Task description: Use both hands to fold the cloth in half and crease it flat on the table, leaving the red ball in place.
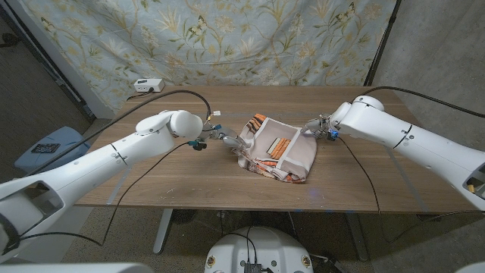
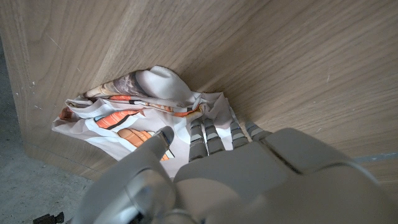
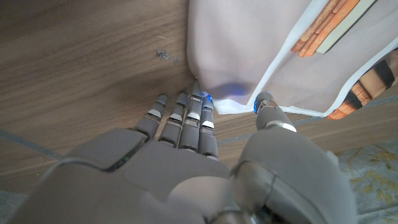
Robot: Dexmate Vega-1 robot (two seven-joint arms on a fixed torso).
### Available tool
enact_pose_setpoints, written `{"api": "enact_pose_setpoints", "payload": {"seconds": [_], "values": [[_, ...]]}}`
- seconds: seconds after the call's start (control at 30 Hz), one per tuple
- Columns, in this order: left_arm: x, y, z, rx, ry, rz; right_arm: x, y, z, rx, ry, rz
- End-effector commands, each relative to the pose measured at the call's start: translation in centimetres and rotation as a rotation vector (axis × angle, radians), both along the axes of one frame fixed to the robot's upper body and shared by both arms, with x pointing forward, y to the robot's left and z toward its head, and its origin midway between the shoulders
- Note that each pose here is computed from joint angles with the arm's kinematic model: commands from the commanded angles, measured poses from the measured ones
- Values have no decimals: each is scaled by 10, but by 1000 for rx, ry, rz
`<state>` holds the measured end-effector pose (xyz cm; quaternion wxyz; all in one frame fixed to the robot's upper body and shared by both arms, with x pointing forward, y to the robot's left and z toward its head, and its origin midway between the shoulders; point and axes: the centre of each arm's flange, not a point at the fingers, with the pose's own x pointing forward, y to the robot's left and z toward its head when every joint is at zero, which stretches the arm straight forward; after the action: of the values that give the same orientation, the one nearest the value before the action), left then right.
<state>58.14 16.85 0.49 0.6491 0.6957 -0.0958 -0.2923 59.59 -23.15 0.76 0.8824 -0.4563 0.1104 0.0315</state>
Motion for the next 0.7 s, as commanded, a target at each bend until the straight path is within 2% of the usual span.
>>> {"api": "enact_pose_setpoints", "payload": {"seconds": [0.03,0.7], "values": [[3,-2,0,3,5,-6,3,9,-2,3,-48,-7],[8,-2,-5,-3,18,-10,5,23,6,-37,-101,-28]]}}
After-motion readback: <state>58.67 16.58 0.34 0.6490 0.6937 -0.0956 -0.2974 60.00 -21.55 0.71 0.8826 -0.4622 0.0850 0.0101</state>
